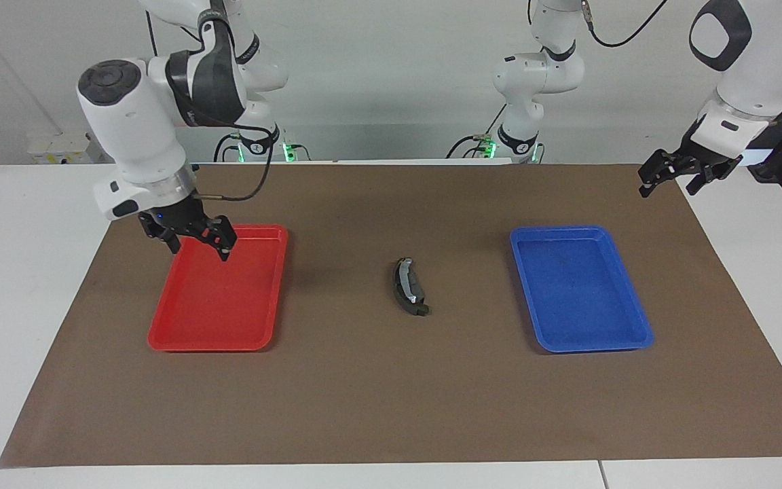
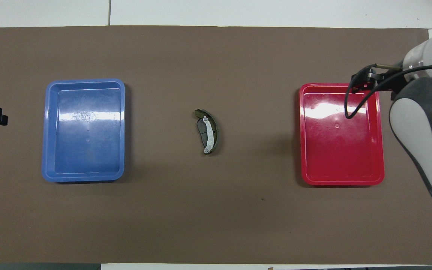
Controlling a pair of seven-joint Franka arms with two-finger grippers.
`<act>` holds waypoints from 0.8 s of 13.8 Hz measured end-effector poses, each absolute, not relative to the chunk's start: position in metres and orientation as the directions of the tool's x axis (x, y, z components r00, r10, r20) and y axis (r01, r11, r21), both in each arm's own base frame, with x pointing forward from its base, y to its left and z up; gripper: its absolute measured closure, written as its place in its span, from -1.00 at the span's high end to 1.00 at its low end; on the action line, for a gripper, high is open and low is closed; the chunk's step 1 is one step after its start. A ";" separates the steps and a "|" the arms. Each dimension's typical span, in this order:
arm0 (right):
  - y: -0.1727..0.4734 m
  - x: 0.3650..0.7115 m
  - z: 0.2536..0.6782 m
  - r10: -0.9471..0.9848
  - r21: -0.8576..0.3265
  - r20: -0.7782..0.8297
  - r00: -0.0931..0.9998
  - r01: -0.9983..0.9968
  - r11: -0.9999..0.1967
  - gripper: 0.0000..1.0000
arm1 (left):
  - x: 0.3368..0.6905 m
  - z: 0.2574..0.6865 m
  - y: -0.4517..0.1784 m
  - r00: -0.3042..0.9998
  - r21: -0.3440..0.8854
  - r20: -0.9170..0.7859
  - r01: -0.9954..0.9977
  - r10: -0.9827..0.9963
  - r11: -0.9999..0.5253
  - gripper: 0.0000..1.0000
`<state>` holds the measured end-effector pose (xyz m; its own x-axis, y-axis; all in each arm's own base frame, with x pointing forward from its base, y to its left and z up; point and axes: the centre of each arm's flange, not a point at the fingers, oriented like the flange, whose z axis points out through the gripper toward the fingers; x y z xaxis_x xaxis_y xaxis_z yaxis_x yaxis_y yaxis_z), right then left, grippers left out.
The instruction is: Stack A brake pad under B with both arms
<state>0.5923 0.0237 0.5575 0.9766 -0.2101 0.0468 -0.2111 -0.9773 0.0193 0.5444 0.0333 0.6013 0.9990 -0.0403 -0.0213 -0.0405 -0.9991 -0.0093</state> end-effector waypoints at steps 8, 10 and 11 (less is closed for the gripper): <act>-0.021 0.529 0.634 -0.207 0.032 -0.033 0.978 -0.206 -0.978 1.00 | 0.544 0.601 0.033 0.999 -0.009 -0.021 -0.040 -0.040 -0.999 0.99; -0.018 0.531 0.634 -0.200 0.032 -0.035 0.979 -0.199 -0.979 1.00 | 0.544 0.601 0.033 0.999 -0.009 -0.021 -0.040 -0.040 -0.999 0.99; -0.016 0.532 0.631 -0.196 0.033 -0.040 0.980 -0.195 -0.980 1.00 | 0.544 0.601 0.033 0.999 -0.009 -0.021 -0.040 -0.040 -0.999 0.99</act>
